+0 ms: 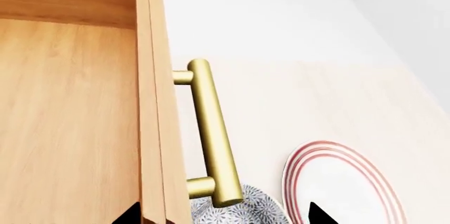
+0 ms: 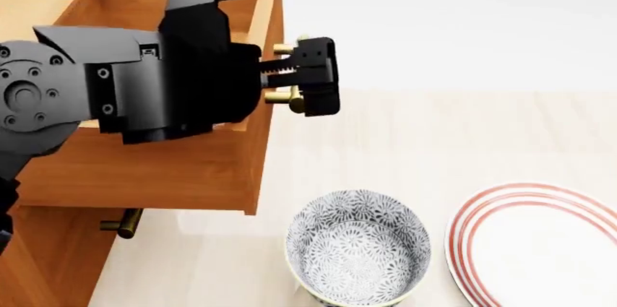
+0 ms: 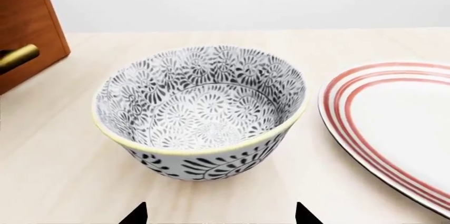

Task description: Open the top drawer of the cabinet.

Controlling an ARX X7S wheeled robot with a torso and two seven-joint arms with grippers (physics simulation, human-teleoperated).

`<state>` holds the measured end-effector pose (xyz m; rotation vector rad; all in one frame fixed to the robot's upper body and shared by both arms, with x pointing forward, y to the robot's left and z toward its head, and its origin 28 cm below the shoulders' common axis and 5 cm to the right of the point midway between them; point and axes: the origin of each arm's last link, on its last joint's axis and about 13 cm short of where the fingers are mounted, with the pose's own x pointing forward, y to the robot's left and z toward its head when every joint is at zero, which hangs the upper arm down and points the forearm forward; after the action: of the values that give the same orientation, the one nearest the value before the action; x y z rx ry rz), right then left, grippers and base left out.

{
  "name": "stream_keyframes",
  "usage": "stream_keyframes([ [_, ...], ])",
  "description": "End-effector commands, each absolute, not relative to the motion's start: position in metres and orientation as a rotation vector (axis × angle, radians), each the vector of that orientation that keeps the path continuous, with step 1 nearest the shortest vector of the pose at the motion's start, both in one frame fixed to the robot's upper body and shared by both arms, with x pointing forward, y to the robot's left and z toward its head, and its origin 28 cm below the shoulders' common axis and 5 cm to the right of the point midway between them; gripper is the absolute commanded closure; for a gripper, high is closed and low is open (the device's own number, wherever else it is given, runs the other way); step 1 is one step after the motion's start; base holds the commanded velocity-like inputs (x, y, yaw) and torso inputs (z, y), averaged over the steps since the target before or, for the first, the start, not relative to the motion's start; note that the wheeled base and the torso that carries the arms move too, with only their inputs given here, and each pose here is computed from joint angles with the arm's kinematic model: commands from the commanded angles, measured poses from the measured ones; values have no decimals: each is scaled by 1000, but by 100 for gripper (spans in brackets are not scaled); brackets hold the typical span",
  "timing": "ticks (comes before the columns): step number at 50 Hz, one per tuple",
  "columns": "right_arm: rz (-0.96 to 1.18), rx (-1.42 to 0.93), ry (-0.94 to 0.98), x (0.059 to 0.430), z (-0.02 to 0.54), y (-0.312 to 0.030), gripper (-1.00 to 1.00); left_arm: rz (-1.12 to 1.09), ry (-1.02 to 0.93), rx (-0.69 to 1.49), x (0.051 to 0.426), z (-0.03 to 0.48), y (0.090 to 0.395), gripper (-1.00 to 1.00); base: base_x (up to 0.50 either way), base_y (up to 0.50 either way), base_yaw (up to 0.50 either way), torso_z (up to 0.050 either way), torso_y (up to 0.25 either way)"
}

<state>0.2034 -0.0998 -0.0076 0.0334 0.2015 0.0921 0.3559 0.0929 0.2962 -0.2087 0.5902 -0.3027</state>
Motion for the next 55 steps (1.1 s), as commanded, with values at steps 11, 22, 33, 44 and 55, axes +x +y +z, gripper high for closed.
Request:
stream_keyframes([
  [11, 101, 41, 191, 205, -7, -98, -100, -729, 493, -324, 299, 337, 50, -100, 0, 0, -2, 0, 3],
  [22, 95, 45, 193, 207, -6, -99, -100, -748, 164, -145, 251, 357, 55, -100, 0, 0, -3, 0, 2],
  [33, 97, 45, 200, 206, -8, -98, -100, -722, -78, -8, 212, 349, 69, -100, 0, -1, -1, 1, 2],
  [44, 100, 45, 203, 204, -7, -97, -100, -750, -195, 51, 180, 336, 74, -100, 0, 0, 0, 0, 0],
  [55, 98, 51, 208, 205, -7, -97, -100, -648, -314, 28, 179, 294, 89, -100, 0, 0, 0, 0, 0],
])
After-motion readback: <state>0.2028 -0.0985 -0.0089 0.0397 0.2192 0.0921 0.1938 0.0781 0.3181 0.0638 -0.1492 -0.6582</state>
